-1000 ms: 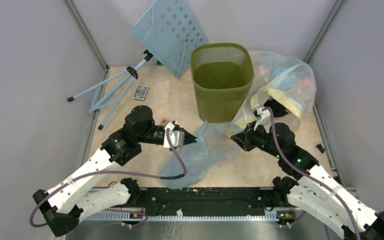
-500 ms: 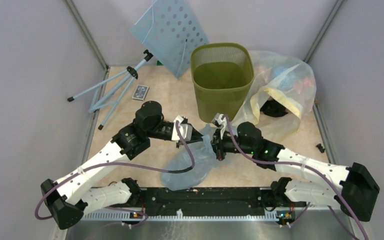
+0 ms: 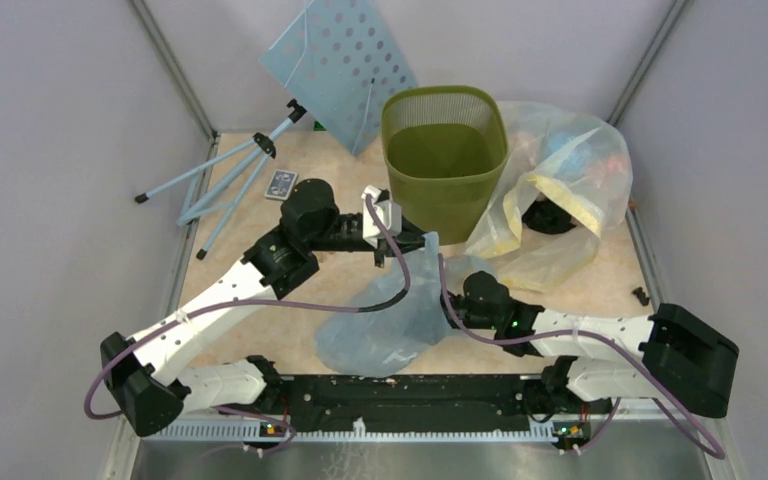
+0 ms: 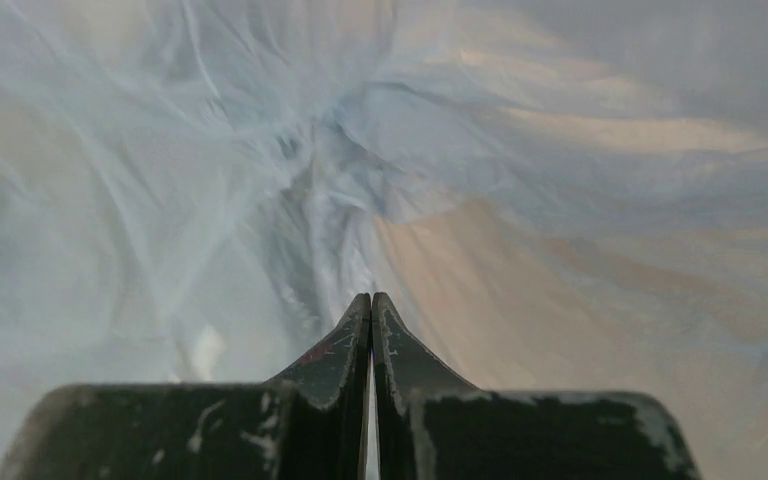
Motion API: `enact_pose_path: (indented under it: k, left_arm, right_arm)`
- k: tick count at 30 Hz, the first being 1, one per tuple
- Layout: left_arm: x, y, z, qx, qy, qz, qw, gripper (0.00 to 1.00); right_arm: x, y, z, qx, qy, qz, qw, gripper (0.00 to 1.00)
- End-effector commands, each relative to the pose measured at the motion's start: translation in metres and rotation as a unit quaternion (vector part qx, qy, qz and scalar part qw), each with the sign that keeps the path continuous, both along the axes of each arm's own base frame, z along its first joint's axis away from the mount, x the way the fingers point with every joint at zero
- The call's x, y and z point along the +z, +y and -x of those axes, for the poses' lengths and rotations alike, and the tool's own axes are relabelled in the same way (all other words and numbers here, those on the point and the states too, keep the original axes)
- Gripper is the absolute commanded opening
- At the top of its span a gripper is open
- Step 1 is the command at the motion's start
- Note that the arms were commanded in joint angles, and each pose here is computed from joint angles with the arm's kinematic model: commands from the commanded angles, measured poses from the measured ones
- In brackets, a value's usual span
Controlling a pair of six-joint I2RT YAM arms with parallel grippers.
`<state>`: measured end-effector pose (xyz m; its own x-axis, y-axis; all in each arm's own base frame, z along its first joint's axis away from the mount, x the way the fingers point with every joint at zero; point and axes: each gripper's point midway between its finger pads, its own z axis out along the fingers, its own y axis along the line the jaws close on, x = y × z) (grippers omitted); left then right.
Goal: Put the trash bags into the trash bin
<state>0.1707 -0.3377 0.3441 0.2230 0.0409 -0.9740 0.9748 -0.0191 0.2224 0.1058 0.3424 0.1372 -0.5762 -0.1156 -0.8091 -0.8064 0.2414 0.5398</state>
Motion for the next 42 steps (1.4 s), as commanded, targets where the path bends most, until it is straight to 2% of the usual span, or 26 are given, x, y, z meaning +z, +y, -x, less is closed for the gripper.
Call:
enact_pose_path:
  k: [1, 5, 12, 18, 24, 29, 33, 37, 42]
  left_arm:
    - [0.074, -0.007, -0.005, 0.001, -0.053, 0.093, 0.994, 0.00]
    - [0.099, -0.016, -0.001, -0.030, -0.058, 0.121, 0.990, 0.00]
    - [0.103, -0.030, 0.003, -0.078, -0.030, 0.136, 0.987, 0.00]
    - [0.117, -0.041, 0.021, -0.131, -0.004, 0.175, 0.976, 0.00]
    - [0.175, -0.039, 0.013, -0.094, -0.016, 0.255, 0.962, 0.00]
    - [0.239, -0.038, 0.013, -0.104, -0.040, 0.283, 0.953, 0.00]
    - [0.270, -0.044, 0.016, -0.131, -0.038, 0.283, 0.949, 0.00]
    - [0.274, -0.042, 0.018, -0.136, -0.031, 0.283, 0.949, 0.00]
    - [0.239, -0.048, 0.010, -0.114, 0.015, 0.235, 0.965, 0.00]
  right_arm:
    - [0.033, 0.003, 0.010, 0.031, -0.065, -0.066, 0.995, 0.00]
    - [0.044, -0.003, 0.014, 0.043, -0.101, -0.081, 0.991, 0.00]
    - [0.067, -0.011, 0.018, 0.044, -0.150, -0.119, 0.981, 0.00]
    - [0.070, -0.003, 0.006, 0.045, -0.190, -0.089, 0.977, 0.00]
    - [0.056, 0.008, 0.014, 0.077, -0.157, -0.082, 0.981, 0.00]
    - [0.019, 0.000, 0.002, 0.035, -0.121, -0.024, 0.992, 0.00]
    - [-0.011, -0.009, -0.011, -0.009, -0.098, 0.034, 0.995, 0.00]
    - [-0.022, -0.018, -0.017, -0.041, -0.086, 0.051, 0.994, 0.00]
    - [-0.001, -0.025, -0.018, -0.053, -0.102, 0.036, 0.993, 0.00]
